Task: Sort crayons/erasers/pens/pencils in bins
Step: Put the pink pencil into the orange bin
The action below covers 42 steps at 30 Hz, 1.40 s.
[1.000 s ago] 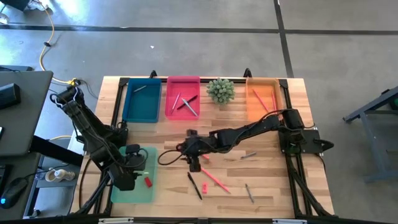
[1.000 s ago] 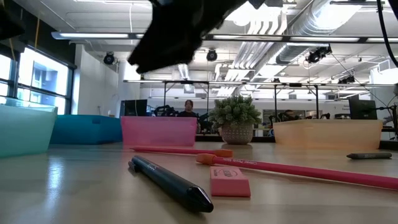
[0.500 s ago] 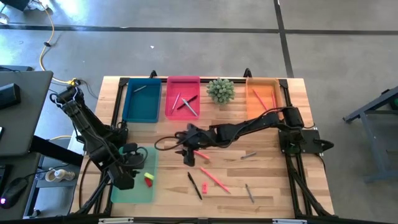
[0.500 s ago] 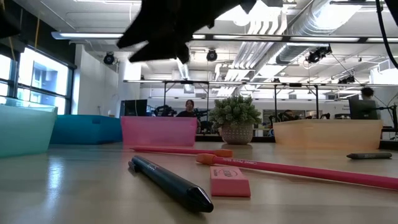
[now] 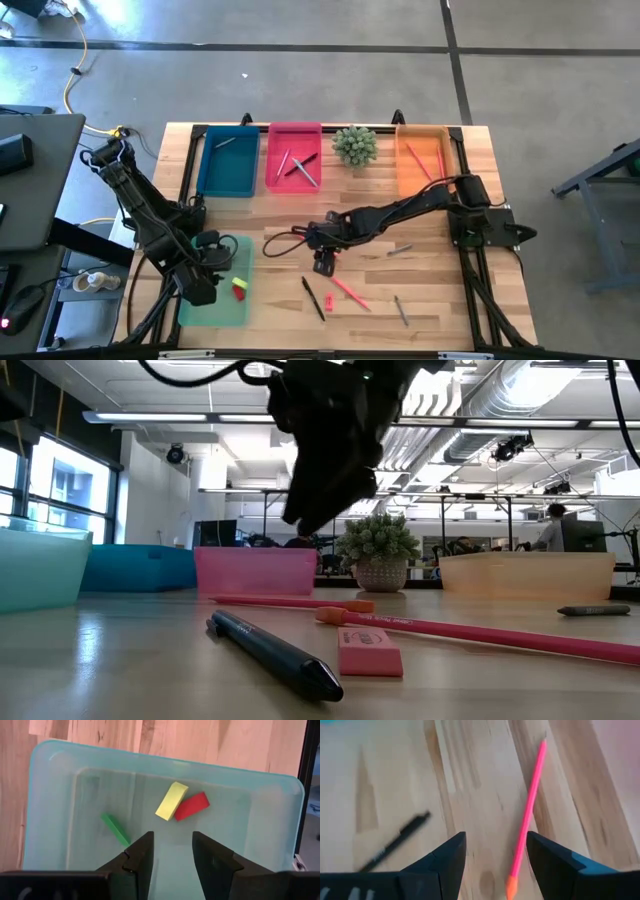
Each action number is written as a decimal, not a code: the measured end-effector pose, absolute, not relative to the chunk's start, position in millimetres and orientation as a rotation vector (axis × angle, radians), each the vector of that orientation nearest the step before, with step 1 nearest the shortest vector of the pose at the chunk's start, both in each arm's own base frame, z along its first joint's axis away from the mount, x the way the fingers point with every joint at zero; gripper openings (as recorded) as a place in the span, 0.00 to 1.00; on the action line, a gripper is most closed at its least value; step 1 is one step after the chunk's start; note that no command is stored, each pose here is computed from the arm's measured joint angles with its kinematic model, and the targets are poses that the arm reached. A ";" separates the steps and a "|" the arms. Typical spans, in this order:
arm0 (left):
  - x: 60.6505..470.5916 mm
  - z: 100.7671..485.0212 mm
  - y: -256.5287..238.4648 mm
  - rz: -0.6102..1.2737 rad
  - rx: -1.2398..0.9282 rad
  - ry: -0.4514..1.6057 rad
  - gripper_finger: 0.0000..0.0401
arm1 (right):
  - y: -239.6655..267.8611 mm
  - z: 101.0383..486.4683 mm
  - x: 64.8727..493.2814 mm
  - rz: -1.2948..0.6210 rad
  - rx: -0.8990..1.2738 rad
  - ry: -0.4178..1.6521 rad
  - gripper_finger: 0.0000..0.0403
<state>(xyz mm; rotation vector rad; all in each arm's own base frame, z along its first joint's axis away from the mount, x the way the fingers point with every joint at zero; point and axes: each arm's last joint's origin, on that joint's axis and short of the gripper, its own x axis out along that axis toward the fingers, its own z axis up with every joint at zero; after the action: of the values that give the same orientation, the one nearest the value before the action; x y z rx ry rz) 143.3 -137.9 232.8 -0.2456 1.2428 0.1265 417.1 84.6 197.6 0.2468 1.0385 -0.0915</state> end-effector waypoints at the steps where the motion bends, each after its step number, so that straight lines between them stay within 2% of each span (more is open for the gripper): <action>1: 143.4 232.9 -137.8 0.128 -0.244 1.240 0.30 | 85.4 196.7 415.2 -0.095 0.243 1.058 0.49; 9: 144.5 233.2 -136.9 0.154 -0.226 1.200 0.30 | 87.3 193.5 408.2 -0.131 0.172 1.117 0.49; 33: 146.0 233.7 -137.5 0.150 -0.238 1.188 0.30 | 89.6 154.8 407.0 -0.206 0.154 1.270 0.49; 42: 146.3 233.7 -137.3 0.157 -0.233 1.178 0.30 | 92.9 140.9 406.5 -0.211 0.146 1.320 0.42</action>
<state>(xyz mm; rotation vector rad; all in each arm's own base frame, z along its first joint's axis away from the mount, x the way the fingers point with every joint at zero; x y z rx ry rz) 146.3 -137.3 233.7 -0.2328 1.1776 0.1570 406.5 92.9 140.9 0.1457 1.3201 -0.2115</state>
